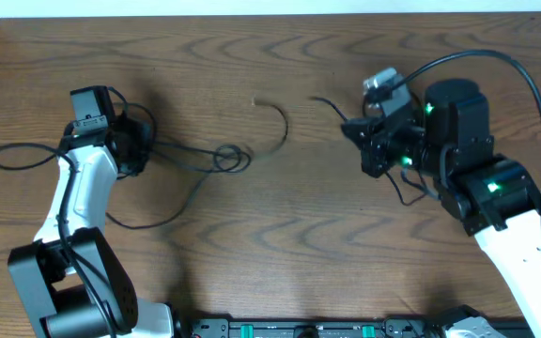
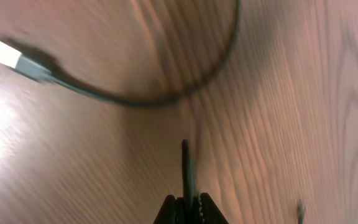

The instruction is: Untangle cables

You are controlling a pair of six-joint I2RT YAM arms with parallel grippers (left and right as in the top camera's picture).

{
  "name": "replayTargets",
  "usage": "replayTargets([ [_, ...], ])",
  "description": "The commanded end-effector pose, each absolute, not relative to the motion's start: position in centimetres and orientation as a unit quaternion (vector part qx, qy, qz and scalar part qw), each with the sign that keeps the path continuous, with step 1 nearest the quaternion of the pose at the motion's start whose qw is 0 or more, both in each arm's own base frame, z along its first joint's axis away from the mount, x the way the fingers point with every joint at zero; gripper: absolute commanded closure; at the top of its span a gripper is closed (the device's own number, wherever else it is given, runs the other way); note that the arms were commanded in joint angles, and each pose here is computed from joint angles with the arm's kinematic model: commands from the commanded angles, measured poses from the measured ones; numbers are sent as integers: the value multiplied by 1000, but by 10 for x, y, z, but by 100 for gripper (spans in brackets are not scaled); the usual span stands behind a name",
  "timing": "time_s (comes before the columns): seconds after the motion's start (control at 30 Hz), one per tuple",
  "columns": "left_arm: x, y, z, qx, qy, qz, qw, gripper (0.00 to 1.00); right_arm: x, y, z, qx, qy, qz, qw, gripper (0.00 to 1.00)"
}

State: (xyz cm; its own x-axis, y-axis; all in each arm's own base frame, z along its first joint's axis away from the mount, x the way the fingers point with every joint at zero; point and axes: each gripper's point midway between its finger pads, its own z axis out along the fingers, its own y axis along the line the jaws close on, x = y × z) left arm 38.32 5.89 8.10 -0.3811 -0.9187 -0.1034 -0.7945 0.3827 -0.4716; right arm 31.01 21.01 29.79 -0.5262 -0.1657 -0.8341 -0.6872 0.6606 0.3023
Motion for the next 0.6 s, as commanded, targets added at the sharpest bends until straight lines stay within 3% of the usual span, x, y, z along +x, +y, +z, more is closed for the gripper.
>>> replayTargets([
  [0.0, 386, 26, 84, -445, 853, -221, 162, 92, 283, 244, 320, -332, 747, 427, 387, 99],
  [0.07, 383, 18, 83, -424, 864, -220, 156, 92, 309, 229, 306, -293, 785, 360, 410, 99],
  [0.17, 375, 4, 79, -414, 873, -217, 135, 92, 363, 154, 266, -167, 872, 126, 442, 99],
  [0.3, 371, -8, 78, -404, 880, -216, 122, 92, 384, 72, 244, -16, 898, -65, 434, 99],
  [0.33, 370, -10, 77, -401, 882, -216, 121, 92, 386, 57, 239, 14, 900, -89, 427, 99],
  [0.47, 365, -17, 76, -397, 886, -214, 109, 75, 397, 28, 198, 54, 923, -90, 370, 99],
  [0.57, 365, -17, 76, -397, 886, -214, 109, 75, 401, 13, 164, 73, 941, -77, 322, 99],
])
